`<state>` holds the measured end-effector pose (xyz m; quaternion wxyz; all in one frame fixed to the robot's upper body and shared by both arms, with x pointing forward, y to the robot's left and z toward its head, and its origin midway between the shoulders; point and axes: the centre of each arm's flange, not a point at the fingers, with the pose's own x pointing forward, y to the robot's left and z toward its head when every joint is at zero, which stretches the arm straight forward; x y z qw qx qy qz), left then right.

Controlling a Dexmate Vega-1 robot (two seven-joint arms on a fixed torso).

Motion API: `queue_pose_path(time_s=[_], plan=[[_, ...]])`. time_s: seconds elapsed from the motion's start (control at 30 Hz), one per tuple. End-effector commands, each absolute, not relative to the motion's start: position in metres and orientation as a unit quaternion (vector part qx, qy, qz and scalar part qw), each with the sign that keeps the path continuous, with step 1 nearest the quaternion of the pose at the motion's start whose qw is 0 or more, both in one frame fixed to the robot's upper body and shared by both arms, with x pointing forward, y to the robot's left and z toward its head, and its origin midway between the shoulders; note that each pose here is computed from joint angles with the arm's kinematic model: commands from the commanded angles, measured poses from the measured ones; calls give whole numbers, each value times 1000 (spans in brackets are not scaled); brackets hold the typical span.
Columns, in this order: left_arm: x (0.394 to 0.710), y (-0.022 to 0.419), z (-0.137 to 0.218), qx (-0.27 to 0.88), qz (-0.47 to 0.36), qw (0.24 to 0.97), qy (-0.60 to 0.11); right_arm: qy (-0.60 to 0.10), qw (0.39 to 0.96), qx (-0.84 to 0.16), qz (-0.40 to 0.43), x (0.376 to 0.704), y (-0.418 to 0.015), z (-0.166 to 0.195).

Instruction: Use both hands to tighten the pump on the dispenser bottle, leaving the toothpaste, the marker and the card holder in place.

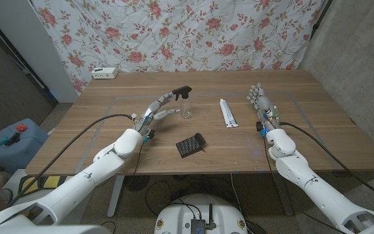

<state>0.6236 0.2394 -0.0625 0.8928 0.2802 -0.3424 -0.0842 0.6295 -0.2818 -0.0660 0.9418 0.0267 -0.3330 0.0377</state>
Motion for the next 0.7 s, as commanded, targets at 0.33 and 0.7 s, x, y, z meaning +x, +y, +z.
queue_pose_path(time_s=[0.33, 0.7], plan=[[642, 226, -63, 268, -108, 896, -338, -333, 942, 32, 40, 627, -281, -72], [647, 216, -64, 265, -113, 895, -341, -333, 941, 32, 45, 627, -282, -72]])
